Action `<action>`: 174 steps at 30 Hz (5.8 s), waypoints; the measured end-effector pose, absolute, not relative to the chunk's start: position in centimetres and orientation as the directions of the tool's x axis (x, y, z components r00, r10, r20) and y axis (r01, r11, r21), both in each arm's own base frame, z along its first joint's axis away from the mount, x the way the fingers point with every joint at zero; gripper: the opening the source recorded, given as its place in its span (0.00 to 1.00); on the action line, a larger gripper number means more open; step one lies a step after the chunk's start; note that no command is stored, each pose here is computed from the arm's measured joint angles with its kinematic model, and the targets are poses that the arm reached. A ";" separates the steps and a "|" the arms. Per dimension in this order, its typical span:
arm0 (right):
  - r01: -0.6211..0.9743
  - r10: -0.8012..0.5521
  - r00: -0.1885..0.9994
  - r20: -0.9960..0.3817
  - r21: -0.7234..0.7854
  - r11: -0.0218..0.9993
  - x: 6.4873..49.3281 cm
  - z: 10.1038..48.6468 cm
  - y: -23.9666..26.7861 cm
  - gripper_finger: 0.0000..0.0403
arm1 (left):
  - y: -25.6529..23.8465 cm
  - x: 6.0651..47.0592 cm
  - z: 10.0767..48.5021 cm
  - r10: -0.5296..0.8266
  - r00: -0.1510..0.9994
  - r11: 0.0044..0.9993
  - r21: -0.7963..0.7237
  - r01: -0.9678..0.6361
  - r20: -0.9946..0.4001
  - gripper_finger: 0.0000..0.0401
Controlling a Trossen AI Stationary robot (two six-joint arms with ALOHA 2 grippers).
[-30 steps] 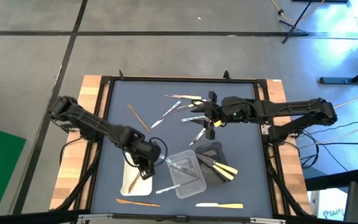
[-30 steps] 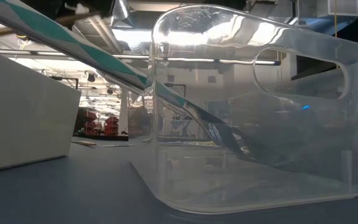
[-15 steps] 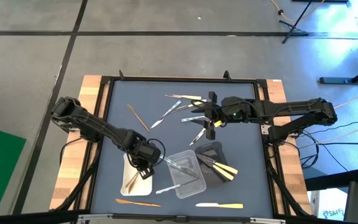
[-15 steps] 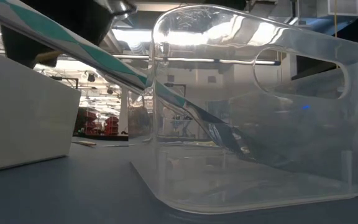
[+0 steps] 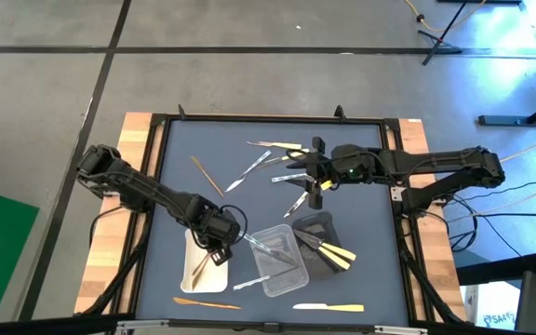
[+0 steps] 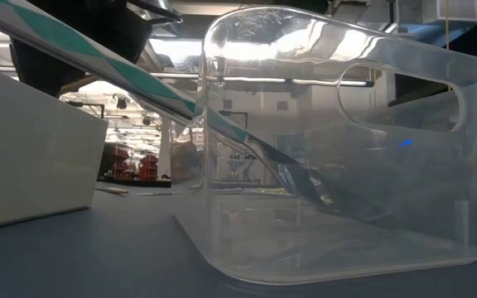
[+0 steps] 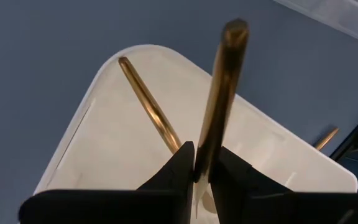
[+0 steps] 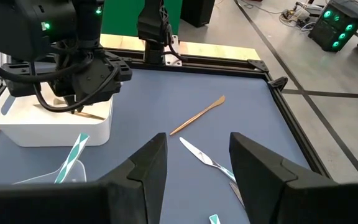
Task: Sort silverware by color (type)
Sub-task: Put the gold table knife into the white bin, then put the yellow table knife into the black transparent bin
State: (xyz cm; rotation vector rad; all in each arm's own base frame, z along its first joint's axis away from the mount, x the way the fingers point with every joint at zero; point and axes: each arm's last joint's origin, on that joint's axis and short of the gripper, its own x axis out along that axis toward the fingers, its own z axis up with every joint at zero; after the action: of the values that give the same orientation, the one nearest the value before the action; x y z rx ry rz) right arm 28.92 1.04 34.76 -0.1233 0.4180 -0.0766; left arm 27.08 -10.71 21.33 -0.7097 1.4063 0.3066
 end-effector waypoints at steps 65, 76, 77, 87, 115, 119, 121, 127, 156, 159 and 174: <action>0.073 -0.146 0.861 -0.488 -0.166 0.983 28.5 33.9 0.9 0.41 | -10.5 26.2 24.6 -0.319 0.298 0.718 -0.435 -0.544 -0.900 0.32; 0.170 -0.170 0.821 -0.545 -0.051 0.984 28.1 33.3 0.4 0.41 | -9.4 24.4 28.3 -0.282 0.482 0.746 -0.505 -0.434 -0.830 0.32; 0.197 -0.181 0.813 -0.553 -0.031 0.980 28.1 33.2 0.1 0.41 | -9.2 24.3 28.6 -0.268 0.498 0.749 -0.504 -0.430 -0.825 0.32; 0.450 -0.255 0.664 -0.703 0.103 0.887 26.7 31.7 -2.5 0.41 | -6.7 24.4 29.7 -0.107 0.601 0.795 -0.431 -0.427 -0.792 0.32; 0.847 -0.256 0.348 -0.902 0.185 0.499 28.9 25.5 -3.3 0.41 | 0.2 25.3 29.7 0.219 0.596 0.874 -0.117 -0.472 -0.772 0.32; 0.881 -0.250 0.285 -0.925 0.150 0.449 29.4 24.2 -3.4 0.41 | 0.2 25.3 29.7 0.218 0.596 0.886 -0.100 -0.453 -0.773 0.32; 0.900 -0.247 0.251 -0.936 0.131 0.416 29.5 23.5 -3.4 0.41 | 0.2 25.3 29.7 0.218 0.596 0.891 -0.091 -0.444 -0.773 0.32; 0.944 -0.231 0.173 -0.958 0.094 0.317 30.0 21.9 -3.4 0.41 | 0.2 25.3 29.7 0.218 0.596 0.892 -0.090 -0.442 -0.773 0.32; 0.999 -0.218 0.030 -0.976 0.036 -0.023 32.4 15.8 -3.6 0.41 | -0.5 25.2 29.7 0.242 0.594 0.897 -0.056 -0.438 -0.767 0.32; 0.999 -0.217 0.018 -0.976 0.024 -0.023 32.4 15.4 -3.6 0.41 | -0.6 25.2 29.7 0.239 0.595 0.900 -0.056 -0.433 -0.767 0.32; 0.999 -0.218 0.026 -0.976 0.031 -0.019 33.1 14.1 -3.7 0.41 | -0.7 25.2 29.7 0.236 0.597 0.909 -0.042 -0.414 -0.767 0.32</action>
State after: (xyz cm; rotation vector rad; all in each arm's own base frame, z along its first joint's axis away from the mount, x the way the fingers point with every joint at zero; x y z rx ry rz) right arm 33.10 -3.68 14.13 1.0750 1.0155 -1.3000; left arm 25.21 -0.74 29.72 -0.2250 0.8518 0.3811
